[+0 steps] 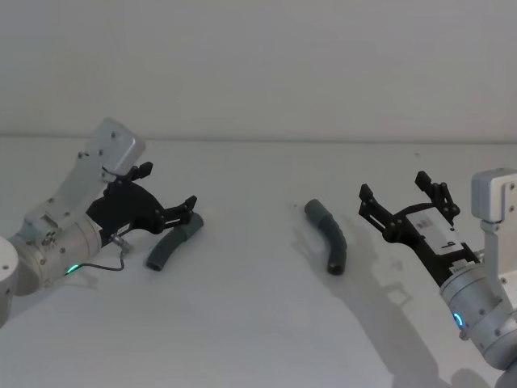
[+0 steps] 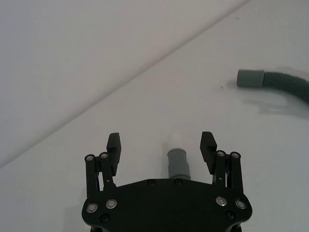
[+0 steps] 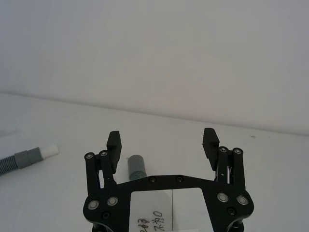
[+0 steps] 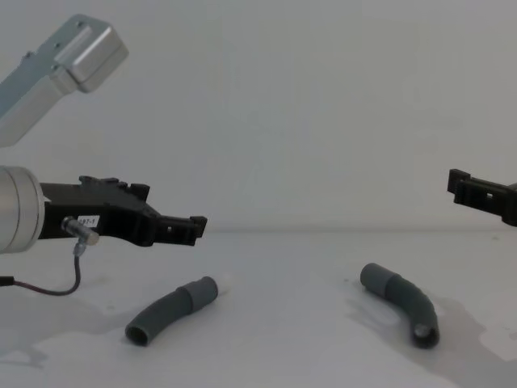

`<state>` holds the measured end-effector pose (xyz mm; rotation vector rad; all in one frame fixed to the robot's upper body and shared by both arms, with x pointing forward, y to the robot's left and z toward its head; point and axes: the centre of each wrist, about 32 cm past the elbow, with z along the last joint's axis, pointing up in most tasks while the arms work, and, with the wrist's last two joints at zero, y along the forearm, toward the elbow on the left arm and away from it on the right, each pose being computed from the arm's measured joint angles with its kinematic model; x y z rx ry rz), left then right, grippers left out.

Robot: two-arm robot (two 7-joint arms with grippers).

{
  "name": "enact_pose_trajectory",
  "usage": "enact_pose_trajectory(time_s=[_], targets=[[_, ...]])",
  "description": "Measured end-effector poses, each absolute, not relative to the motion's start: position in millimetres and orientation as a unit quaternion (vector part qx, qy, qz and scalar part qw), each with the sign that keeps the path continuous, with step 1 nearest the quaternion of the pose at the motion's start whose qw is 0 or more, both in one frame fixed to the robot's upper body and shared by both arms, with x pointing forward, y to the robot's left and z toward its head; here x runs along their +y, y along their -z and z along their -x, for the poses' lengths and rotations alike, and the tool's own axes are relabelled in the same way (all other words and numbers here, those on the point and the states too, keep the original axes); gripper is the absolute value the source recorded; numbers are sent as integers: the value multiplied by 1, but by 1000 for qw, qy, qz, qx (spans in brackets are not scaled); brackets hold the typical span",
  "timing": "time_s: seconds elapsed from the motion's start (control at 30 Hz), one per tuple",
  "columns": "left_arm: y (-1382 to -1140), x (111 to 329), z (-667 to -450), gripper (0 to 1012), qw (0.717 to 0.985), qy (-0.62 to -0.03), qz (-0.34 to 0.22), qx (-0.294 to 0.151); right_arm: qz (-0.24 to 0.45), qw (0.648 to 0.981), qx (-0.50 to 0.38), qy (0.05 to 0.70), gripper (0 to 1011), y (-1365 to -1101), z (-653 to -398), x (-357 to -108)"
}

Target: Use both hands to pick up one end of the pipe from the table, align the ends, and insert them.

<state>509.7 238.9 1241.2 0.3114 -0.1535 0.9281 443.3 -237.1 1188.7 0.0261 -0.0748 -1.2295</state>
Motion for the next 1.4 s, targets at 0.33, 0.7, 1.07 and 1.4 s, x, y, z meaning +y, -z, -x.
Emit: enact_pose_trajectory(time_s=[0.33, 0.7, 1.07, 1.4], targets=[[-1245, 240, -518, 1000, 884, -426, -183, -64, -12, 816, -35, 577, 1001, -1189, -443, -237], [-1244, 237, -522, 1000, 879, -423, -217, -45, -12, 816, -35, 577, 1001, -1189, -443, -237], [-1240, 234, -529, 1000, 872, -427, -238, -32, -12, 816, -35, 577, 1001, -1189, -443, -237], [-1237, 230, -537, 1000, 869, -426, -249, -24, -12, 816, -35, 577, 1001, -1189, -443, -237]])
